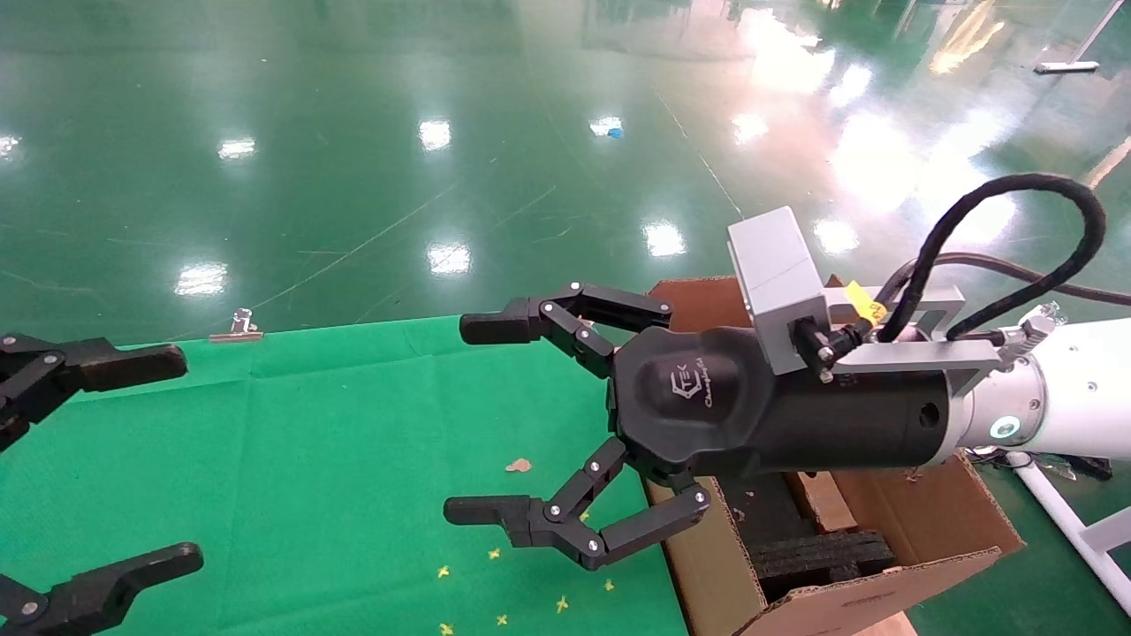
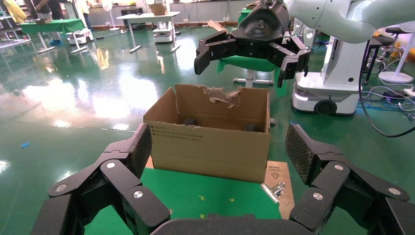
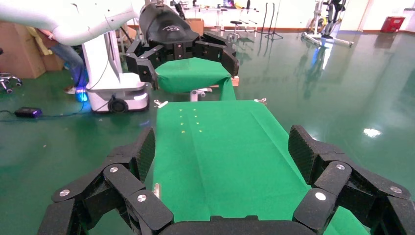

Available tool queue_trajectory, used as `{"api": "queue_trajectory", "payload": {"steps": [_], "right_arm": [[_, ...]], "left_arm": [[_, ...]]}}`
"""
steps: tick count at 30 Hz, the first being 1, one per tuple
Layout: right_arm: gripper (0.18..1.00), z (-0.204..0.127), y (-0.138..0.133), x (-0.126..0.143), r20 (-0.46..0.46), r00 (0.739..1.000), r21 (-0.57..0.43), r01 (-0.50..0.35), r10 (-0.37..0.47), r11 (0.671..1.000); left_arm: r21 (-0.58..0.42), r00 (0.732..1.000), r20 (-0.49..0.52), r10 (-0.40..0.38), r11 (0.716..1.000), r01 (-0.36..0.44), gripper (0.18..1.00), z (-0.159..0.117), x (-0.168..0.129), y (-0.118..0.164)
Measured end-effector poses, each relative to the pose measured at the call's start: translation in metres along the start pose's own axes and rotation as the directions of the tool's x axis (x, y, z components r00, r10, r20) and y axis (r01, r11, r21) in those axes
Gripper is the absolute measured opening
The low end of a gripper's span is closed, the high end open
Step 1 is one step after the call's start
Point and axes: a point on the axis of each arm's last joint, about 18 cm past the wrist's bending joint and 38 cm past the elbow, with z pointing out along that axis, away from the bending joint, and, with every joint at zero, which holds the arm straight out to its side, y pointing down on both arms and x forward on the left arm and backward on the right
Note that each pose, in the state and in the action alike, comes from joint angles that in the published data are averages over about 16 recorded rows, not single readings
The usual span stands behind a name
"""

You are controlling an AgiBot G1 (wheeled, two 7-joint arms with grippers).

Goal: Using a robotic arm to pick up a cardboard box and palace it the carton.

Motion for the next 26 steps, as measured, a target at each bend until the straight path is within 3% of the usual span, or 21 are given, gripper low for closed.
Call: {"api": "queue_trajectory", "payload": {"steps": [26], "right_arm": [[1.0, 0.0, 0.0, 0.0, 0.0, 1.0, 0.0, 0.0, 0.0, 1.0]], "left_arm": [[0.0, 1.0, 0.0, 0.0, 1.0, 0.0, 1.001, 0.0, 0.0, 0.0]]}}
